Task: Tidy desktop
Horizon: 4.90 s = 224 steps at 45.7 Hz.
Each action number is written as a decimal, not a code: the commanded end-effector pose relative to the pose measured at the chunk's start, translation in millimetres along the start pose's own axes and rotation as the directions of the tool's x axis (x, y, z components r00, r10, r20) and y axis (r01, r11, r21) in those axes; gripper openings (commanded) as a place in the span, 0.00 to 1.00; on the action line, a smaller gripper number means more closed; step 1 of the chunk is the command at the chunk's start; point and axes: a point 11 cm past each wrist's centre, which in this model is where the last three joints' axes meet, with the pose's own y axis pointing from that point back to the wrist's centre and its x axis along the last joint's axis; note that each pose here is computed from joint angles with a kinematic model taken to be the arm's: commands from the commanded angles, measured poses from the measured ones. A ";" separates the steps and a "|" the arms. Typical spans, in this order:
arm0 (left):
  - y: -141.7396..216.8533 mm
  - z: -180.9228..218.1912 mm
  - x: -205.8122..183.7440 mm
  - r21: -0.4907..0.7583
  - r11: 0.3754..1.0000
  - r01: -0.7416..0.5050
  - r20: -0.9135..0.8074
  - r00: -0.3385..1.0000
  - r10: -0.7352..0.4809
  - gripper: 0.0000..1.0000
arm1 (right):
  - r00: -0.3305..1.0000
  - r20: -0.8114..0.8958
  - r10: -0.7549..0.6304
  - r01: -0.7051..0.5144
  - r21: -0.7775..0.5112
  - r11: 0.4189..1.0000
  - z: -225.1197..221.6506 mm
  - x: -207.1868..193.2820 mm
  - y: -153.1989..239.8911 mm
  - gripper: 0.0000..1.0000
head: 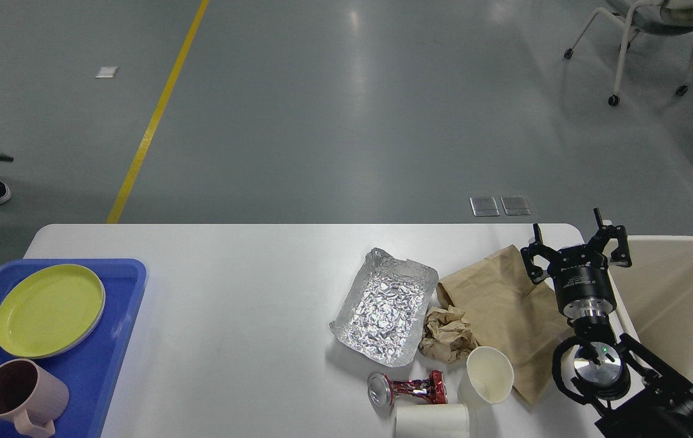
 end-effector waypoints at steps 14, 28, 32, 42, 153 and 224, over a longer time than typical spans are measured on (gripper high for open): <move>1.5 112.0 -44.3 -0.641 0.765 0.053 -0.310 0.894 -0.322 0.96 | 1.000 0.001 0.000 0.000 0.000 1.000 0.3 -0.1 0.0 1.00; -35.2 128.2 -95.5 -0.777 0.617 -0.126 -0.542 0.633 -0.553 0.96 | 1.000 -0.001 0.000 0.000 0.000 1.000 -0.4 0.1 -0.1 1.00; -51.9 100.5 -106.8 -0.763 0.627 -0.156 -0.589 0.567 -0.576 0.96 | 1.000 -0.001 0.000 0.000 0.000 1.000 -0.4 0.1 -0.1 1.00; -61.1 32.3 -152.2 -0.766 0.635 -0.100 -0.605 0.448 -0.658 0.96 | 1.000 -0.001 0.000 0.000 0.000 1.000 -0.4 0.1 -0.1 1.00; -72.0 -110.1 -234.6 -0.761 0.632 -0.150 -0.647 0.253 -0.719 0.96 | 1.000 -0.001 0.000 0.000 0.000 1.000 -0.4 0.1 -0.1 1.00; -71.6 -109.8 -234.3 -0.763 0.629 -0.151 -0.645 0.253 -0.721 0.96 | 0.999 0.027 -0.018 0.017 0.032 0.999 -18.9 14.5 10.4 1.00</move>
